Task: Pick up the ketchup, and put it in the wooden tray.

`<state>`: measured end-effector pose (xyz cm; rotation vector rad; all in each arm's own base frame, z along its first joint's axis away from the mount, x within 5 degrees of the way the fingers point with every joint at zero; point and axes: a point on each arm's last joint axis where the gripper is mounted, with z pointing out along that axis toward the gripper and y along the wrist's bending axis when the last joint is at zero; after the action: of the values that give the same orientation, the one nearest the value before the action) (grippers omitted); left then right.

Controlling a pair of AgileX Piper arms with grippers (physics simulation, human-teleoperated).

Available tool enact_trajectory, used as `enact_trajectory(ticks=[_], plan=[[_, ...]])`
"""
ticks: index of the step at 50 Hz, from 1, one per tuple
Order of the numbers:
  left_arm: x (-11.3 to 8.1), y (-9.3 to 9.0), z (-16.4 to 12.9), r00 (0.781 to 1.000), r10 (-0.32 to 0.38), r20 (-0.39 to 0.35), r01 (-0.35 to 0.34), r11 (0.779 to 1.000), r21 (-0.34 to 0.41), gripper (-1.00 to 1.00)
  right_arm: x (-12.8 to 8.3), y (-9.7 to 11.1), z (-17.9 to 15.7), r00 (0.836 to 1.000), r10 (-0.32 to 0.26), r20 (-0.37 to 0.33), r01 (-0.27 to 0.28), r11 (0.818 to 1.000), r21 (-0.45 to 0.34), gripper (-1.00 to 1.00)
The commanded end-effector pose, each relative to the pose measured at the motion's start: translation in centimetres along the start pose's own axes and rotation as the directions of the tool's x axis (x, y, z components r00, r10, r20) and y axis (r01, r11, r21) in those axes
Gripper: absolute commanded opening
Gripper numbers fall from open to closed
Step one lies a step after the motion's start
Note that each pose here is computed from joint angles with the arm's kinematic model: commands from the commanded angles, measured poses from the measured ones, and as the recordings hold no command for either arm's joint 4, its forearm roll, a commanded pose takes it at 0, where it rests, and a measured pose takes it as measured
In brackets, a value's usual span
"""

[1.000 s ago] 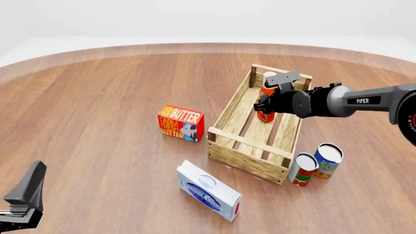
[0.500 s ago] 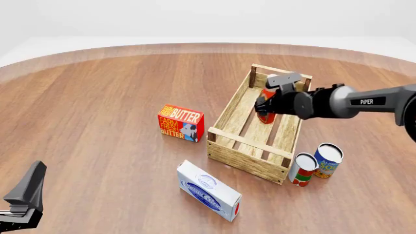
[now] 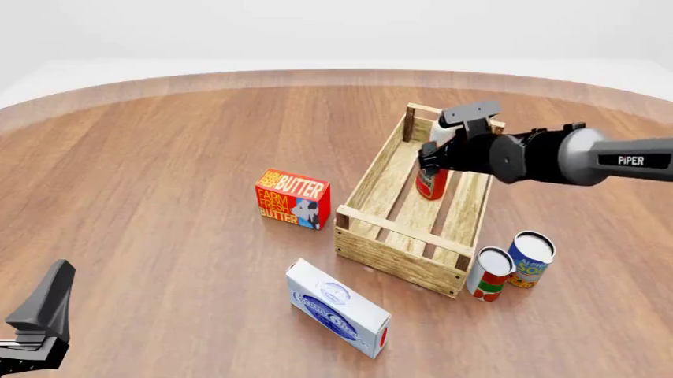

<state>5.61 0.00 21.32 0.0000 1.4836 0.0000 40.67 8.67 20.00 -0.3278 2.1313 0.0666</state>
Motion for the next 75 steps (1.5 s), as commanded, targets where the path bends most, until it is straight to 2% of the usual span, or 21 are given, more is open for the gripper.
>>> enact_trajectory(ticks=[1, 21, 47, 69, 75], plan=[[0.0, 0.0, 0.0, 1.000, 0.000, 0.000, 0.000, 1.000, 0.000, 1.00, -1.1, 0.0, -1.9, 1.000, -0.010, 0.030, 0.010, 1.000, 0.000, 1.00], [0.0, 0.0, 0.0, 1.000, 0.000, 0.000, 0.000, 1.000, 0.000, 1.00, -1.1, -0.2, -5.7, 0.998, -0.020, 0.065, 0.019, 1.000, 0.010, 1.00], [0.0, 0.0, 0.0, 1.000, 0.000, 0.000, 0.000, 1.000, 0.000, 1.00, 0.7, -0.5, -11.4, 0.992, 0.006, 0.126, -0.009, 1.000, 0.027, 1.00], [0.0, 0.0, 0.0, 1.000, 0.000, 0.000, 0.000, 1.000, 0.000, 1.00, 4.1, -1.9, -14.0, 0.991, 0.034, 0.132, -0.045, 0.996, 0.082, 1.00], [0.0, 0.0, 0.0, 1.000, 0.000, 0.000, 0.000, 1.000, 0.000, 1.00, 4.9, -2.1, -15.9, 0.988, 0.029, 0.152, -0.045, 0.994, 0.099, 1.00]])
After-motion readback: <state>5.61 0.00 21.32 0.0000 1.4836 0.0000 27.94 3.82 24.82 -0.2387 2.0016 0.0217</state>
